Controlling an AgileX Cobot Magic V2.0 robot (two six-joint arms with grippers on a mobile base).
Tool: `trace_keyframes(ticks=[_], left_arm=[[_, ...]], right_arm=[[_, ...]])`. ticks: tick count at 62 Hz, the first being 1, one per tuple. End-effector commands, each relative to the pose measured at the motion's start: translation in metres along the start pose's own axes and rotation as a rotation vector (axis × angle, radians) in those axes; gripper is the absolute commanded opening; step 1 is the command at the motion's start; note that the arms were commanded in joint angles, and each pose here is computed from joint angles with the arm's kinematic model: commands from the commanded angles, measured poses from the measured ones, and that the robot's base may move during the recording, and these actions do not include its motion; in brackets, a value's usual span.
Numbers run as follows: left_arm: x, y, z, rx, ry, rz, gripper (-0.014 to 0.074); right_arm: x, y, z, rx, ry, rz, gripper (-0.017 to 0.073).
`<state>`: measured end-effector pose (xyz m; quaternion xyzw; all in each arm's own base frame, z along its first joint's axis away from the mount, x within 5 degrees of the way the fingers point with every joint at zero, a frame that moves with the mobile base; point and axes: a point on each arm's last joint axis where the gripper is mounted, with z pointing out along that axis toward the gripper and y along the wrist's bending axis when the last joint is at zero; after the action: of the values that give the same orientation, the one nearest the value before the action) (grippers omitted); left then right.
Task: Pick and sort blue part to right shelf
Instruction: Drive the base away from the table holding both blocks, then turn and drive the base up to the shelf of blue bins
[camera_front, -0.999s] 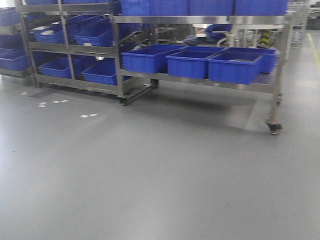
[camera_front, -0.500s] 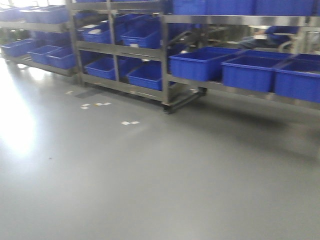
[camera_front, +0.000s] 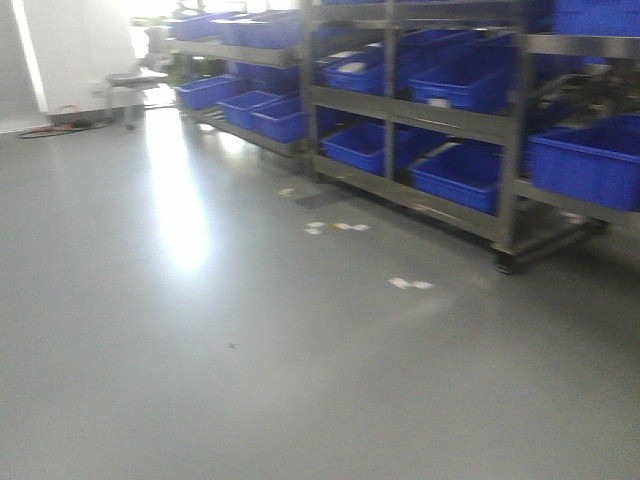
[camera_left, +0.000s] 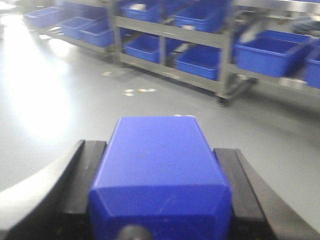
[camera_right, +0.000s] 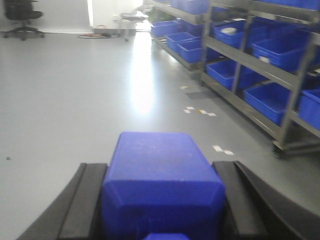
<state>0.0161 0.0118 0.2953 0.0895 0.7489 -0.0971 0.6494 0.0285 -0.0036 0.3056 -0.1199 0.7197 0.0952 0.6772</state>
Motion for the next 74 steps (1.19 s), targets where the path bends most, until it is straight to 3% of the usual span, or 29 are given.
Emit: trace_keyframes(ticks=[1, 74], left_arm=[[-0.0156, -0.0009, -0.0077, 0.019, -0.13, 0.0, 0.0332], [-0.0156, -0.0009, -0.0077, 0.019, -0.13, 0.0, 0.0332]], right_arm=[[-0.0176, 0.001, -0.0021, -0.014, -0.111, -0.029, 0.0253], [-0.0176, 0.001, -0.0021, -0.014, -0.111, -0.029, 0.0253]])
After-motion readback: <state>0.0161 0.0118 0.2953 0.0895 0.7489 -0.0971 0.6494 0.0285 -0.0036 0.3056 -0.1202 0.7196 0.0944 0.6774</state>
